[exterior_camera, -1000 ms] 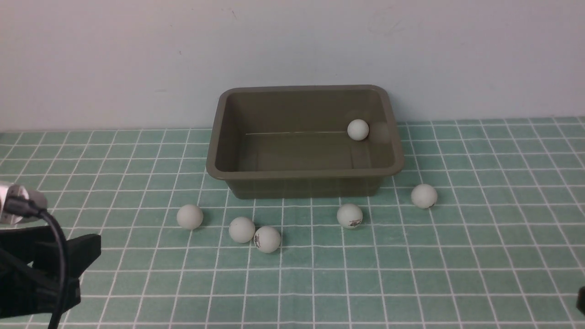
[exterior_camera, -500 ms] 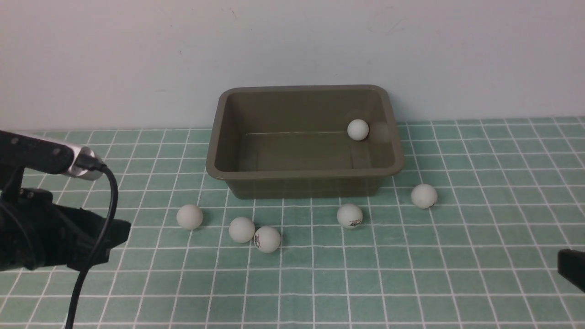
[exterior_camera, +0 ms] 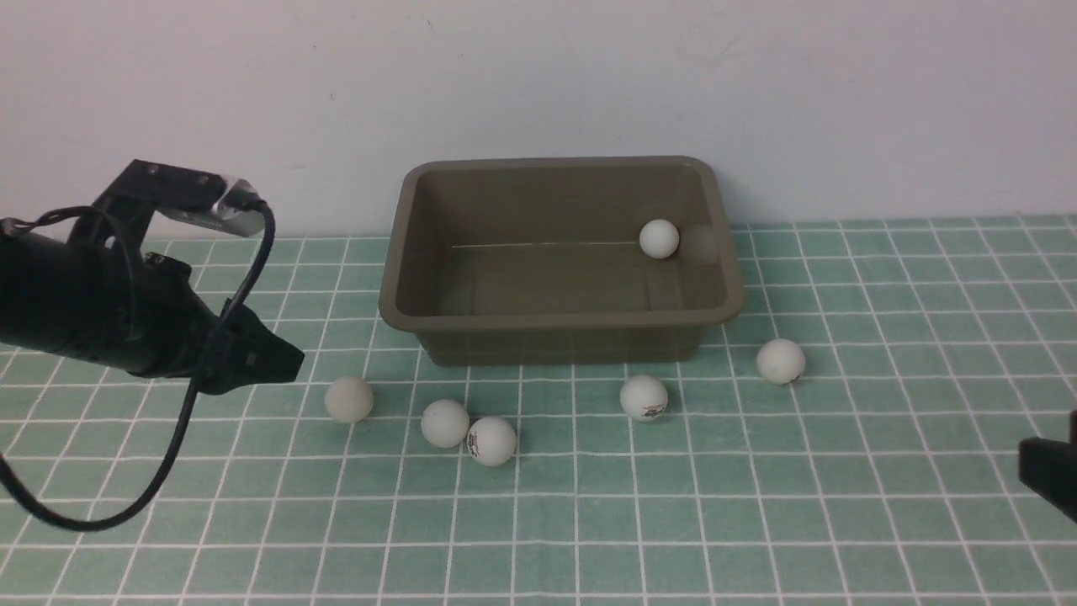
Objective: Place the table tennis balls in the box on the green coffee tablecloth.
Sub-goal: 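Reach for and grasp a ping pong ball on the table beside the basket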
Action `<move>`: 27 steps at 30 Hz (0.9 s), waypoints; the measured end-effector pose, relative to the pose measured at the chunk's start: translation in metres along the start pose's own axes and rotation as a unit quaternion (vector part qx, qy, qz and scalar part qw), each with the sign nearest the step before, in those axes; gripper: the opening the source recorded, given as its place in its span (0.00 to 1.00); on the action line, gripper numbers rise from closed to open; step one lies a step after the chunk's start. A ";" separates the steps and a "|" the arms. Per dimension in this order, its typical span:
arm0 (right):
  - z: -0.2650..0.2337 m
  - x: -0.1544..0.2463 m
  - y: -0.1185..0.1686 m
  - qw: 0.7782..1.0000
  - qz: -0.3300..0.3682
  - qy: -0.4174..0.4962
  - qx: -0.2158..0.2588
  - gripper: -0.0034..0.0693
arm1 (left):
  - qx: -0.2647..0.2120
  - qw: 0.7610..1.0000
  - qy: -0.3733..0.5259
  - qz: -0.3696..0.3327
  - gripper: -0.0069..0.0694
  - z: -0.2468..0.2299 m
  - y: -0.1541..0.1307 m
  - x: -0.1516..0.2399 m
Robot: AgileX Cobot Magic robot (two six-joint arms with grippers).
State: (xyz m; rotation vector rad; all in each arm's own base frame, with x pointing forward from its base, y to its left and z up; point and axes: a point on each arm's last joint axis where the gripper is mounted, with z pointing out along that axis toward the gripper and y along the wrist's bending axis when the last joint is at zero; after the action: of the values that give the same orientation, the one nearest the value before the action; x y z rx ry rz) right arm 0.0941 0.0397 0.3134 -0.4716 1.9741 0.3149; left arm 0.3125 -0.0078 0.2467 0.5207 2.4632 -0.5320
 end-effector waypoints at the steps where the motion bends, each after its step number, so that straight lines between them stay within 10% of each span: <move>1: 0.000 0.000 0.001 1.000 0.004 0.000 -0.003 0.40 | 0.002 1.000 0.003 -0.005 0.67 0.006 0.005 -0.003; 27: 0.000 -0.002 0.003 1.000 0.023 -0.009 -0.016 0.40 | -0.003 0.998 0.055 0.014 0.72 0.109 0.028 -0.018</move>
State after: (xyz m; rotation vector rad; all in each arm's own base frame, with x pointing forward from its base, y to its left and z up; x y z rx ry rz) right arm 0.0934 0.0426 0.3151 -0.4436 1.9659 0.3796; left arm 0.3870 -0.0404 0.1663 0.5958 2.5567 -0.4969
